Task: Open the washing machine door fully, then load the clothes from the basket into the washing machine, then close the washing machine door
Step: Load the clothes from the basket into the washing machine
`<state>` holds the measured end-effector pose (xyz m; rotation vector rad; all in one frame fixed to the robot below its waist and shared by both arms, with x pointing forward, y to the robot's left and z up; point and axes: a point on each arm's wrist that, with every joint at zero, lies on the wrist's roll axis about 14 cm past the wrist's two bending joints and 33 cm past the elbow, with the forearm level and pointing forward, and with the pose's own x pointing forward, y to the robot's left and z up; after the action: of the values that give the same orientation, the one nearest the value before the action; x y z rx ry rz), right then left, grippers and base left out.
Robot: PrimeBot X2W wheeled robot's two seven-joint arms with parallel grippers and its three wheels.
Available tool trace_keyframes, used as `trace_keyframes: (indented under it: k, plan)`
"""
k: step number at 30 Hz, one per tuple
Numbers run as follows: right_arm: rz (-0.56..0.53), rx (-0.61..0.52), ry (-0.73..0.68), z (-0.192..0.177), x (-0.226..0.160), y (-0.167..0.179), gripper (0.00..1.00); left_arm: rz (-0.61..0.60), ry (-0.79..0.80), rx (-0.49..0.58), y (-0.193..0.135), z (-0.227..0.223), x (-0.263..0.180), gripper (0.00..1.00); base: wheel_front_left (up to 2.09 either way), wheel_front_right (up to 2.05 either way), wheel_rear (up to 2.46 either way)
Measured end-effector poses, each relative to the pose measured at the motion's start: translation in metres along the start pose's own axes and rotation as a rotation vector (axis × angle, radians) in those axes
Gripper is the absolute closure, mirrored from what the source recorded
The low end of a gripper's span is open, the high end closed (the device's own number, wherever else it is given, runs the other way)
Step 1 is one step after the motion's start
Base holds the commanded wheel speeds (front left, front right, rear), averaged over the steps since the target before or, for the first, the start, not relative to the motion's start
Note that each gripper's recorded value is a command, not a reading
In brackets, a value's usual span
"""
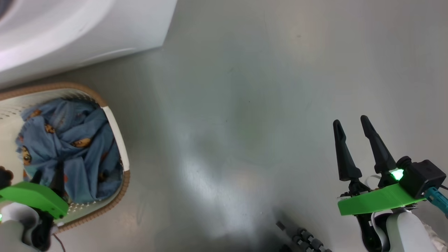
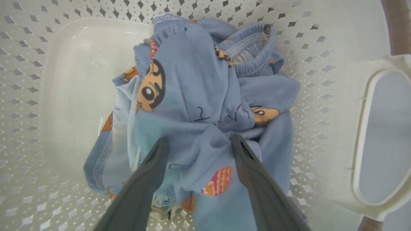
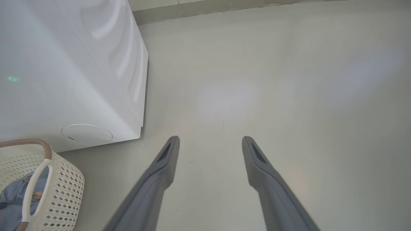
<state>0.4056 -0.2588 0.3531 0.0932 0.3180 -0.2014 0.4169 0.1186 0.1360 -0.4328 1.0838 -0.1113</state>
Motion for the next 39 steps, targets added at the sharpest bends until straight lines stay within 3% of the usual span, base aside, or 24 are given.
trace_keyframes:
  k: [27, 28, 29, 30, 39]
  plan:
    - [-0.017, 0.0, 0.117, -0.053, 0.019, -0.003, 0.0, -0.044, 0.101, 0.08, 0.0, 0.001, 0.069, 0.0, 0.0, 0.0, 0.0]
    - [-0.015, 0.001, 0.118, -0.054, 0.02, -0.002, 0.0, -0.045, 0.102, 0.084, 0.001, 0.001, 0.068, 0.3, 0.0, 0.0, 0.0]
    - [-0.012, 0.003, 0.118, -0.054, 0.021, -0.001, 0.0, -0.044, 0.09, 0.086, 0.001, 0.003, 0.068, 0.84, 0.0, 0.0, 0.0]
    - [-0.008, 0.004, 0.115, -0.054, 0.022, 0.0, 0.0, -0.045, 0.083, 0.085, 0.001, 0.004, 0.068, 1.0, 0.0, 0.0, 0.0]
    - [0.008, 0.01, 0.052, -0.031, 0.026, 0.005, 0.0, -0.068, -0.016, 0.071, -0.013, 0.023, 0.05, 1.0, 0.0, 0.0, 0.0]
